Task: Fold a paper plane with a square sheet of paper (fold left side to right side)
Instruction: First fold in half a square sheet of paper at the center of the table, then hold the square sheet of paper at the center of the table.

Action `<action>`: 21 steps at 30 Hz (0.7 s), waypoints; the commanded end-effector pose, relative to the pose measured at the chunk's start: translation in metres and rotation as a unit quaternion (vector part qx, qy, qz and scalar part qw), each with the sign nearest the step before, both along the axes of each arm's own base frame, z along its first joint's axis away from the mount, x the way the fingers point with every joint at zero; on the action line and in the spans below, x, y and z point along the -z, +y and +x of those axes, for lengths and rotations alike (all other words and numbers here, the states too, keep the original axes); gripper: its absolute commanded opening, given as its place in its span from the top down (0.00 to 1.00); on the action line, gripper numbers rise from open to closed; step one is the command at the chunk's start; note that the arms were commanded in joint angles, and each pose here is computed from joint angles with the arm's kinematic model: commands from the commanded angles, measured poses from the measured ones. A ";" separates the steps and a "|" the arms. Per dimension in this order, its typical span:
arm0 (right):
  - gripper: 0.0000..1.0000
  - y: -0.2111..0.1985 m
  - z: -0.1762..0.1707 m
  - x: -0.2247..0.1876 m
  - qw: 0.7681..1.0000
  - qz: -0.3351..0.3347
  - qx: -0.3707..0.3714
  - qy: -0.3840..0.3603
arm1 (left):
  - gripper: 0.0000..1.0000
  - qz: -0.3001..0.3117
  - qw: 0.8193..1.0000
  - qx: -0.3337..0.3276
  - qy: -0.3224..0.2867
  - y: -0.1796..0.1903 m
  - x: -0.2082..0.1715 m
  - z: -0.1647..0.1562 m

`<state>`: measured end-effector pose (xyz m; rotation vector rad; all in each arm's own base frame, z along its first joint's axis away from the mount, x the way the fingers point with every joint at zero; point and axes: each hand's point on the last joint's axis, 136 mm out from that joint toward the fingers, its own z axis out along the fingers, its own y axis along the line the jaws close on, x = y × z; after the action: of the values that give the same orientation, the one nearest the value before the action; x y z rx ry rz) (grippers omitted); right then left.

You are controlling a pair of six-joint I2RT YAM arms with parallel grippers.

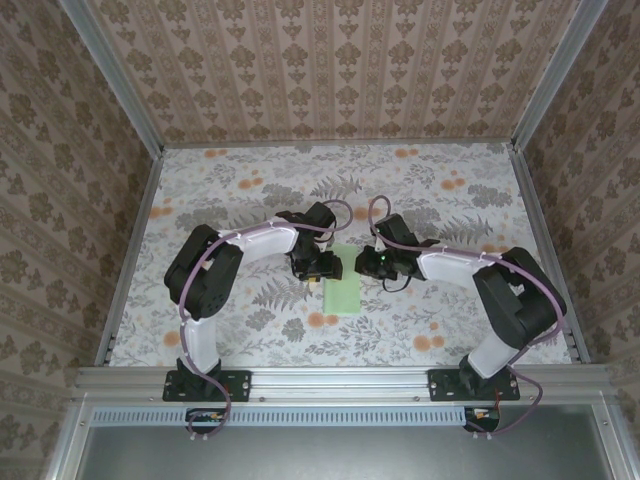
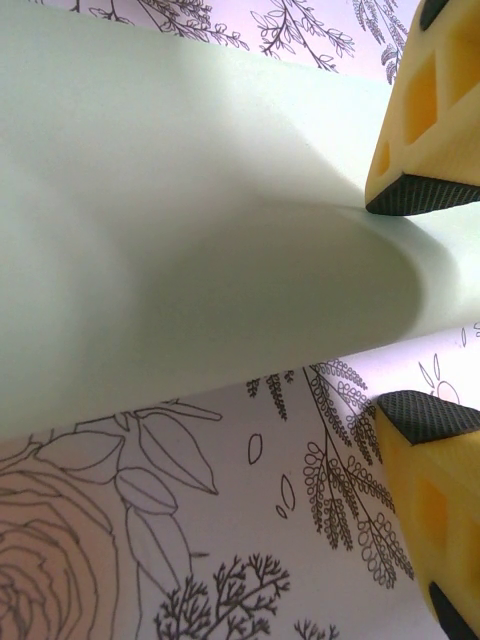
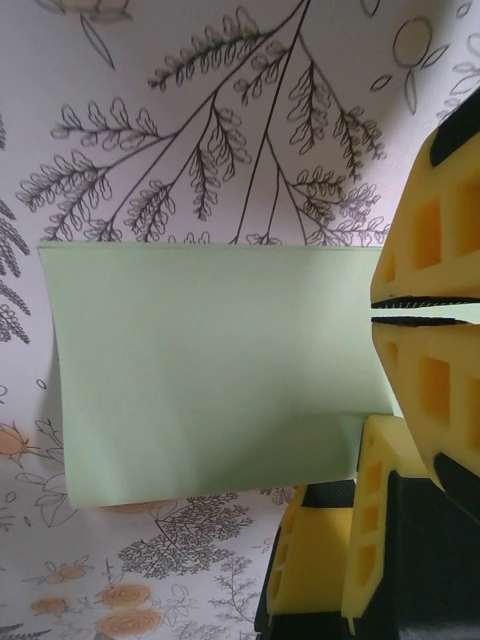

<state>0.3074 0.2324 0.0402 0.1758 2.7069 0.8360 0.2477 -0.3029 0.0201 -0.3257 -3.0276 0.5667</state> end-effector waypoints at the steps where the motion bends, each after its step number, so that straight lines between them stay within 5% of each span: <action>1: 0.86 0.009 0.000 0.001 1.000 0.005 -0.009 0.014 | 0.45 0.021 0.999 0.030 0.029 -0.004 0.044 -0.021; 21: 0.86 -0.002 -0.018 0.038 0.994 -0.060 -0.009 0.088 | 0.45 0.012 0.999 0.031 0.007 -0.005 0.030 -0.015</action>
<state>0.2982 0.2365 0.0153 0.1873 2.8447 0.7720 0.2481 -0.3028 0.0211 -0.3264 -3.0308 0.5674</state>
